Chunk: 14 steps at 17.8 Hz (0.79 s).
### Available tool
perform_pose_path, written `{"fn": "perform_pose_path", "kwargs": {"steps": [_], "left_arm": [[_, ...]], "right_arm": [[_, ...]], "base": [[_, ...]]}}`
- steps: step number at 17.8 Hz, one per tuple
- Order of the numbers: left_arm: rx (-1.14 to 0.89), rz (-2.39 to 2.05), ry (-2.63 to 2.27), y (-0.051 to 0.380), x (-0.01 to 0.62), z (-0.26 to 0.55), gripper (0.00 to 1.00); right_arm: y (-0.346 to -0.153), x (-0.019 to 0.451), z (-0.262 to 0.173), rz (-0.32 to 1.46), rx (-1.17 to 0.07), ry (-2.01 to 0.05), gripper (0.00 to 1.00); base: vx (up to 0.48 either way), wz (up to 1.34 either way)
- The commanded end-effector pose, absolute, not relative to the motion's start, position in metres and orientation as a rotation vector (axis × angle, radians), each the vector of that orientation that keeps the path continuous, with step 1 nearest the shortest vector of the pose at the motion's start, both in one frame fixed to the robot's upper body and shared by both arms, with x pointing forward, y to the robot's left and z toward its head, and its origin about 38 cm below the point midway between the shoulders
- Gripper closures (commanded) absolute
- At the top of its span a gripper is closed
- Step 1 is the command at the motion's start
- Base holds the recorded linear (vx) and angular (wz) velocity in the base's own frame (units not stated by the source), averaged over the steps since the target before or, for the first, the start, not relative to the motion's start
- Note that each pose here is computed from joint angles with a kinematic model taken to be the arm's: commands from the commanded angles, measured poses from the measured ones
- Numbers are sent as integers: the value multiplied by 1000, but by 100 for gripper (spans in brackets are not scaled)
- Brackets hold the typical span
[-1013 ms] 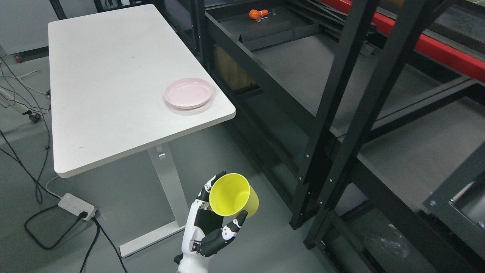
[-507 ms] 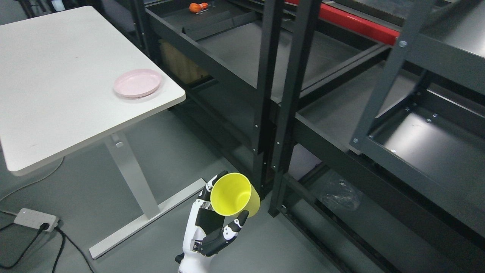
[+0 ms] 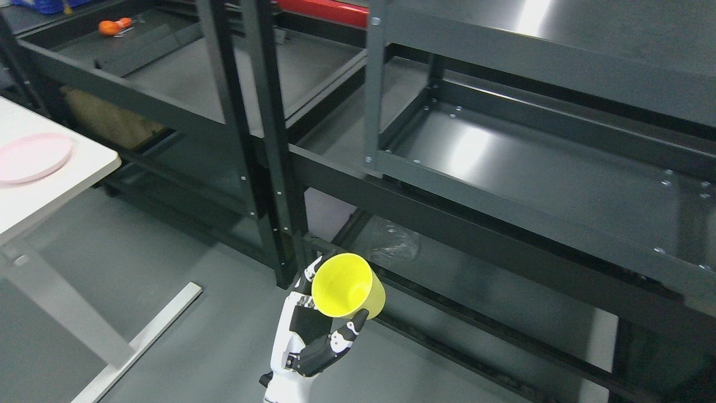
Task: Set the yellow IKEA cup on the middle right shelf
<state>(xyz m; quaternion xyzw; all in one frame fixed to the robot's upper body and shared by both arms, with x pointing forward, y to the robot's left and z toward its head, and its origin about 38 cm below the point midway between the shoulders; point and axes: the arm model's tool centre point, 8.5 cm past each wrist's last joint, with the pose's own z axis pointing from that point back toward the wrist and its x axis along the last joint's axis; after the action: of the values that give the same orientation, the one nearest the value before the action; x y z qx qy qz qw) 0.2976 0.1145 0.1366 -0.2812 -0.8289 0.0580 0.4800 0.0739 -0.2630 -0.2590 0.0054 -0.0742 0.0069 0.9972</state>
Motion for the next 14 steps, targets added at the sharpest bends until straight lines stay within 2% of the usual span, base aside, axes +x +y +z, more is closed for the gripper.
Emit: {"fn": "perform_pose_path", "kwargs": {"steps": [1, 6, 14], "left_arm": [[-686, 117, -2022, 116, 298, 136, 100], [-679, 111, -2068, 120, 309, 149, 100], [-672, 80, -2252, 132, 346, 204, 100]], "right_arm": [[-291, 67, -257, -8, -216, -138, 1], [-291, 67, -257, -8, -216, -138, 1], [-291, 67, -257, -8, -216, -138, 1]], "base": [[-152, -773], [-91, -569], [28, -154]]}}
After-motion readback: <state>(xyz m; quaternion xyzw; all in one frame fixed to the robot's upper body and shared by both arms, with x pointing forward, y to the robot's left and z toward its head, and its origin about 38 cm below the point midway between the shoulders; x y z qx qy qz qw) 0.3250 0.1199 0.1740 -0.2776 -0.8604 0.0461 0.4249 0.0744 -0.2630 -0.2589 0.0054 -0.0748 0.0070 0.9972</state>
